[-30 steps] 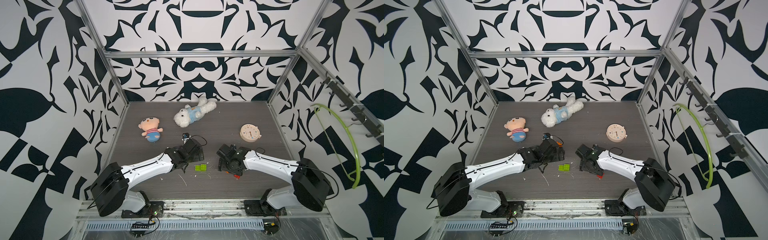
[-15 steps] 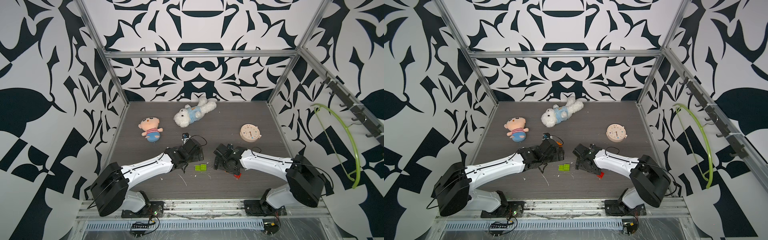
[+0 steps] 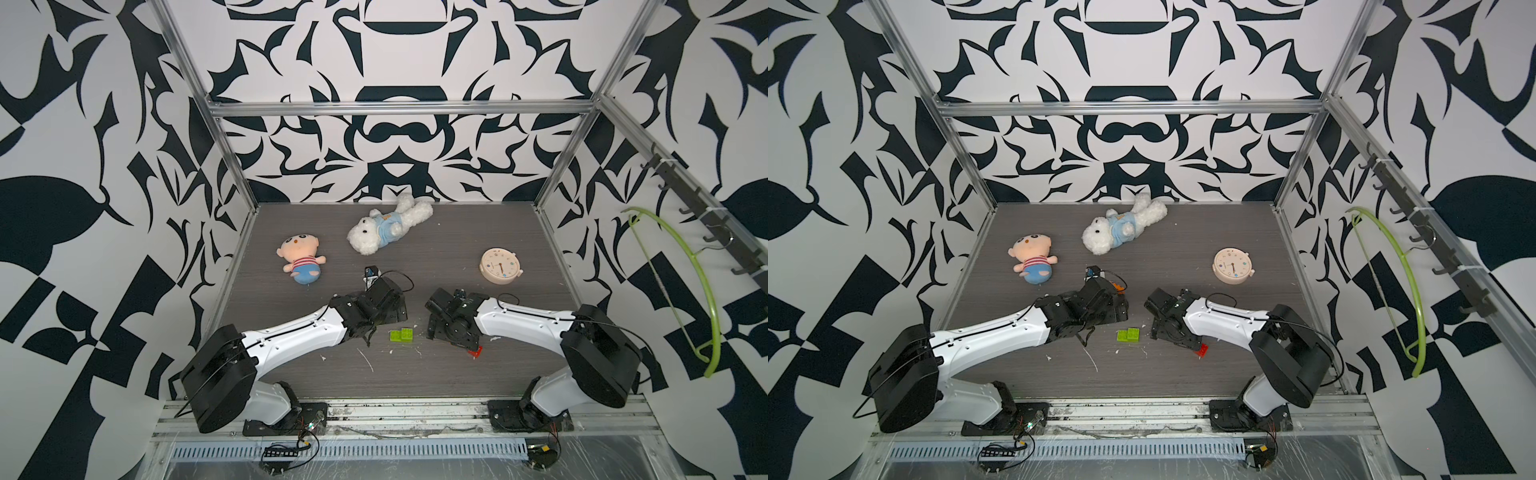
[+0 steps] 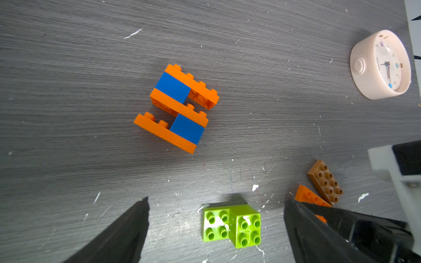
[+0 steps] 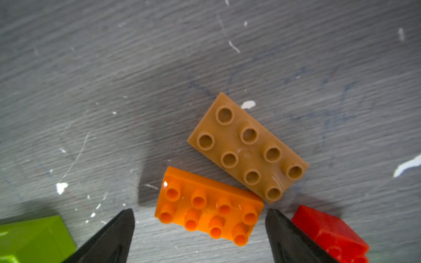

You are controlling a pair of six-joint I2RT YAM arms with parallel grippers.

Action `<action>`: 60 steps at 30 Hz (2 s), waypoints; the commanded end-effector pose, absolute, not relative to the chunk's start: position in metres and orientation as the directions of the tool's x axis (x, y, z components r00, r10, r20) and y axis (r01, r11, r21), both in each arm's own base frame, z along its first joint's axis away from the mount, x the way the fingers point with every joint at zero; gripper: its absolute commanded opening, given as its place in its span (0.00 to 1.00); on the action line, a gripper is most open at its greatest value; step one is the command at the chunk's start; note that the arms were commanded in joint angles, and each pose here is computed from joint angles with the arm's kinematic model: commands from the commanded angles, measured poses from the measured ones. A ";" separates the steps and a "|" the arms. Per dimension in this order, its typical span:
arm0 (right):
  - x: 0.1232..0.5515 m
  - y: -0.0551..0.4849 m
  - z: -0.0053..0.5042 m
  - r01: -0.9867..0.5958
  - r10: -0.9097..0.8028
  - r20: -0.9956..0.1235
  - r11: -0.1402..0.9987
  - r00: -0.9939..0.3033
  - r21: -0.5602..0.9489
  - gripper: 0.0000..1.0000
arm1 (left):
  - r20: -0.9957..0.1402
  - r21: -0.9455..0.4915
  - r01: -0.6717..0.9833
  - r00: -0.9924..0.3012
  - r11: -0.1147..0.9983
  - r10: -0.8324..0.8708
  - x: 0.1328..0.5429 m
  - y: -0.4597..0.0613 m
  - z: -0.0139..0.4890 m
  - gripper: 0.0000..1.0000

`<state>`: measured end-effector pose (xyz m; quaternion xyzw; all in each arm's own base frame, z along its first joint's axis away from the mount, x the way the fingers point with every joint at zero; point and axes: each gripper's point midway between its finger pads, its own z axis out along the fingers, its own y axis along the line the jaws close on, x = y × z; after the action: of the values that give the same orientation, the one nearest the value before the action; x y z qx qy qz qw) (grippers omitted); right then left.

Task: Assemble the number 5 with lego
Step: Move the lego brick at the center of the board.

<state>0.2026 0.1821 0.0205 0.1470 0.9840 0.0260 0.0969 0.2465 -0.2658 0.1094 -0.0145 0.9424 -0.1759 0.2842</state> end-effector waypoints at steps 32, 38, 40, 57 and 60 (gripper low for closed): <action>0.227 0.207 0.043 0.086 0.111 -0.222 0.989 -0.969 0.120 0.65 | -0.547 -0.307 0.050 -0.826 0.950 -0.133 0.247 -0.255 0.110 0.99; 0.243 0.217 0.044 -0.025 -0.014 -0.225 0.999 -0.974 0.046 0.65 | -0.561 -0.304 0.021 -0.812 0.953 -0.161 0.246 -0.244 0.112 0.99; 0.246 0.223 0.040 -0.046 -0.036 -0.208 0.998 -0.978 0.046 0.65 | -0.563 -0.302 0.016 -0.810 0.953 -0.164 0.245 -0.241 0.113 0.99; 0.247 0.224 0.037 -0.056 -0.050 -0.192 0.998 -0.980 0.027 0.85 | -0.566 -0.312 0.025 -0.808 0.950 -0.165 0.245 -0.242 0.115 0.99; 0.249 0.214 0.055 -0.028 -0.022 -0.235 0.999 -0.972 0.023 0.89 | -0.560 -0.317 0.051 -0.816 0.947 -0.143 0.246 -0.251 0.116 0.99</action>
<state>0.2421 0.2225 0.0242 -0.0258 0.9961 0.0145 0.0830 0.2450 -0.2439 0.1139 -0.0386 0.9381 -0.1570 0.3064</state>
